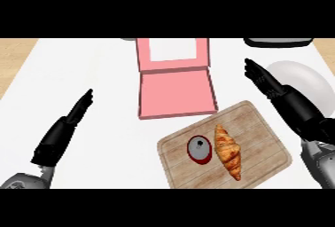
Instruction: Pick the can from the cutting board and place it in the cardboard box
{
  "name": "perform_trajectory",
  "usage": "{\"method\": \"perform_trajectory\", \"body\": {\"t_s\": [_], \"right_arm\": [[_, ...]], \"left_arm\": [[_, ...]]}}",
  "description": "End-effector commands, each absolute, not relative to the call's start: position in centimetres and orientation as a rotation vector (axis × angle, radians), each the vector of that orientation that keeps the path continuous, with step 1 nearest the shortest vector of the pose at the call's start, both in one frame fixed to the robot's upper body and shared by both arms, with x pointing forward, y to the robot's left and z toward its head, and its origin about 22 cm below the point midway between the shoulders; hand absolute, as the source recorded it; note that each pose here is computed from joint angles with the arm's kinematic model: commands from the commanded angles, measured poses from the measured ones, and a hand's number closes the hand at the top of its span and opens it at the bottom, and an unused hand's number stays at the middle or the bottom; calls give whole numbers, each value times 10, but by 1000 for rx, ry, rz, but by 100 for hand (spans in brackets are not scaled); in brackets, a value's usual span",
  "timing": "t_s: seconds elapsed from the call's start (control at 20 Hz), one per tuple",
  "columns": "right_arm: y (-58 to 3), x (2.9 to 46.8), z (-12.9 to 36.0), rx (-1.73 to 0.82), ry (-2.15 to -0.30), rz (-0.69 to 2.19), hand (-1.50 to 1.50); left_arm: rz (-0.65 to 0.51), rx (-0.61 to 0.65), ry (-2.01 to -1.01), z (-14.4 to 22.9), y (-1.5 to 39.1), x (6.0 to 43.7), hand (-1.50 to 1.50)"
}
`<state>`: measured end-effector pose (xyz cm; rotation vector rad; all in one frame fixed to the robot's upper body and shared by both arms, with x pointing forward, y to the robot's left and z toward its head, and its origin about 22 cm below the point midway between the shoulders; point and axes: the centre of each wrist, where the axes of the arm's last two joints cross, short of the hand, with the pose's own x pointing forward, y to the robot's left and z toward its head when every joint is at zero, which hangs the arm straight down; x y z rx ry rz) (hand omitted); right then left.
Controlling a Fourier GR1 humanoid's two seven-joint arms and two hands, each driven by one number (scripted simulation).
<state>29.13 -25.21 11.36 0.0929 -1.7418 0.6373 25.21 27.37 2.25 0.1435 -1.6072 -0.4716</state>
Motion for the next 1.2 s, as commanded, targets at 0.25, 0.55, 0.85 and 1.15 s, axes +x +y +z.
{"method": "perform_trajectory", "body": {"t_s": [0.25,0.55,0.85,1.15], "right_arm": [[-123,292,146,748,-1865,726,-150],[-119,288,83,258,-1827,626,-150],[-160,321,124,184,-1844,998,-150],[-163,327,171,-64,-1675,1487,-150]], "left_arm": [[-290,357,-1537,20,292,260,0],[-216,373,-1470,0,281,236,0],[-193,374,-1456,0,277,238,0],[-229,383,-1443,16,293,244,0]]}}
